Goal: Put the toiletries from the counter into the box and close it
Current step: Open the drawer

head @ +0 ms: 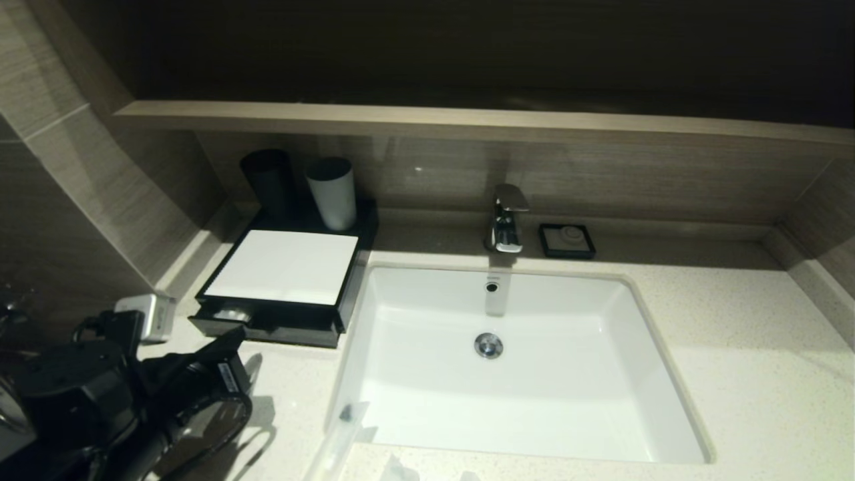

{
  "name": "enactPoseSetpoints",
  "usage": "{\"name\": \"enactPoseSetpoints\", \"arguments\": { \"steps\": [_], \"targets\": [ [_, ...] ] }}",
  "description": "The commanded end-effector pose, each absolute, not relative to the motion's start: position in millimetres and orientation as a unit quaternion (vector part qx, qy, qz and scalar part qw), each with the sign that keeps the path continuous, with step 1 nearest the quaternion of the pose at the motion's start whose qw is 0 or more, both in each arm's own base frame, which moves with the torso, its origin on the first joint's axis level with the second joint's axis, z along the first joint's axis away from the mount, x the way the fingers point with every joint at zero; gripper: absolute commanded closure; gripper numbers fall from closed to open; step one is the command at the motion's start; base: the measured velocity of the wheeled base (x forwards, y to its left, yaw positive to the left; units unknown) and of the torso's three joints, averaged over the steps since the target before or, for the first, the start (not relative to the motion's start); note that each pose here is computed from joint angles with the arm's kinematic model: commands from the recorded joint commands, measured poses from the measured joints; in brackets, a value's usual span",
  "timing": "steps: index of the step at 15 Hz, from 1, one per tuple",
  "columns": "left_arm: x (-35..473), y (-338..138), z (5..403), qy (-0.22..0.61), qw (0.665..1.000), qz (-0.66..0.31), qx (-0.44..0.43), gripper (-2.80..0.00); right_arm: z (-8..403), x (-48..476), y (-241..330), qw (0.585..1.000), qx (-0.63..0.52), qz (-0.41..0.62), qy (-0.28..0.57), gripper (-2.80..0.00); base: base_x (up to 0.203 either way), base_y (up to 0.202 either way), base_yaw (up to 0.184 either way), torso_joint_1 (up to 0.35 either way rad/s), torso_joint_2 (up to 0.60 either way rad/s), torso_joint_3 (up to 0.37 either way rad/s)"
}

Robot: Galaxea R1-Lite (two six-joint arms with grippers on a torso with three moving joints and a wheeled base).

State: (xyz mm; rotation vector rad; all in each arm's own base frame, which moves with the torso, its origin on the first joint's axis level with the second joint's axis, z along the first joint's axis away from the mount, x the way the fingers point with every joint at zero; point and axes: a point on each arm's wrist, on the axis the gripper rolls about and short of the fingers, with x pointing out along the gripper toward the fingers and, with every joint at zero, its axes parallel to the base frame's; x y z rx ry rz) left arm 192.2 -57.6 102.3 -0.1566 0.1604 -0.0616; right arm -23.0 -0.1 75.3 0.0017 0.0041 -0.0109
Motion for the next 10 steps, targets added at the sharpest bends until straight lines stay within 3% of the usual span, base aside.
{"name": "enactPoseSetpoints", "arguments": {
  "steps": [1,10],
  "targets": [
    [187.6,-58.3,101.0,0.083,0.993,-0.036,-0.077,0.00,75.2,-23.0,-0.1,1.000,0.001,-0.005,0.002,0.00,0.000,0.000,0.000,0.000,0.00,0.000],
    [182.1,-56.1,94.1,0.107,0.989,-0.058,-0.078,0.00,75.3,-23.0,-0.1,1.000,0.001,-0.005,0.002,0.00,0.000,0.000,0.000,0.000,0.00,0.000]
  ]
}}
